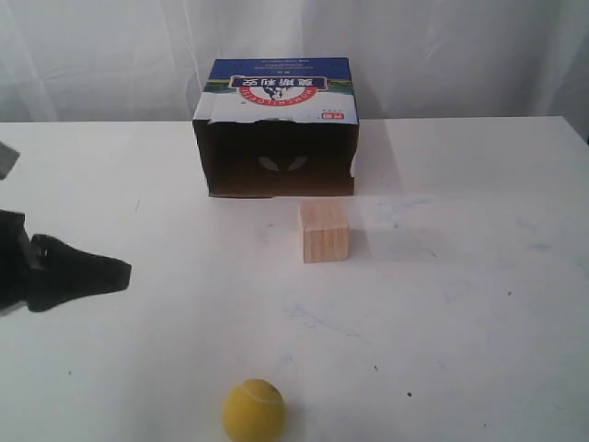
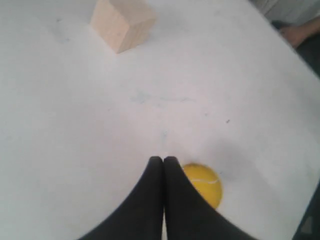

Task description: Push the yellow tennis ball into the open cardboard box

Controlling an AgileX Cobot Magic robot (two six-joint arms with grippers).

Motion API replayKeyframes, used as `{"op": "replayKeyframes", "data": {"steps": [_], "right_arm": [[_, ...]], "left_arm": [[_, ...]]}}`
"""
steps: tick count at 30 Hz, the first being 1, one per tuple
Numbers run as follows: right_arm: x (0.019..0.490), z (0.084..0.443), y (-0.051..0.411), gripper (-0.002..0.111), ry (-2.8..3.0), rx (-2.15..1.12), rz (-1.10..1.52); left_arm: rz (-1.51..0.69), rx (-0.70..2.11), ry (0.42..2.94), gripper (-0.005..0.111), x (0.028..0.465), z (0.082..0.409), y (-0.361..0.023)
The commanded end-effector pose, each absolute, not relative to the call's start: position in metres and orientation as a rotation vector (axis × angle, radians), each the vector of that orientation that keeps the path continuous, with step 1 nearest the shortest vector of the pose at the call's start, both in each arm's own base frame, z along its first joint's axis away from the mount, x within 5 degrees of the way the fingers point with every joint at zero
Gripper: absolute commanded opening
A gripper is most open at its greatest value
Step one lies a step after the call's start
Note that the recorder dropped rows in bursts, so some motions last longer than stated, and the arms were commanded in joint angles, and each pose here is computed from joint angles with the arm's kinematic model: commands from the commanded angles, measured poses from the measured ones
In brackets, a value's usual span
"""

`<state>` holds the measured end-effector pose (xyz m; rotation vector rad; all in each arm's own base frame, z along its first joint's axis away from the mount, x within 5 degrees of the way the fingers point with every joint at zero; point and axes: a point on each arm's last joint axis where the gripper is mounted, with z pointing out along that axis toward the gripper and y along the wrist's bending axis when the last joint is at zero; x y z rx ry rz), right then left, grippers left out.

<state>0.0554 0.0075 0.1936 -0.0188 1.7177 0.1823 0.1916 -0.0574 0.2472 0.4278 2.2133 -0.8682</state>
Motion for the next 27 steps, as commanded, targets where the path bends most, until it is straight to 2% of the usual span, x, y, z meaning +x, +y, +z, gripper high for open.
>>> {"op": "replayKeyframes", "data": {"steps": [1,7,13,19,24,27], "right_arm": [[0.055,0.193,0.008,0.0,1.708,-0.024,0.185],[0.055,0.193,0.008,0.0,1.708,-0.024,0.185],[0.055,0.193,0.008,0.0,1.708,-0.024,0.185],[0.055,0.193,0.008,0.0,1.708,-0.024,0.185],[0.055,0.193,0.008,0.0,1.708,-0.024,0.185],[0.055,0.193,0.008,0.0,1.708,-0.024,0.185]], "left_arm": [[-0.606,0.605,2.572,0.0,0.204,0.257,-0.063],[-0.611,0.908,2.531,0.0,0.186,0.239,-0.13],[-0.554,1.142,2.25,0.0,0.161,0.231,-0.174],[-0.57,1.074,2.195,0.0,0.156,0.225,-0.182],[-0.507,1.072,2.287,0.0,0.155,0.193,-0.176],[-0.479,1.061,2.302,0.0,0.156,0.184,-0.175]]}}
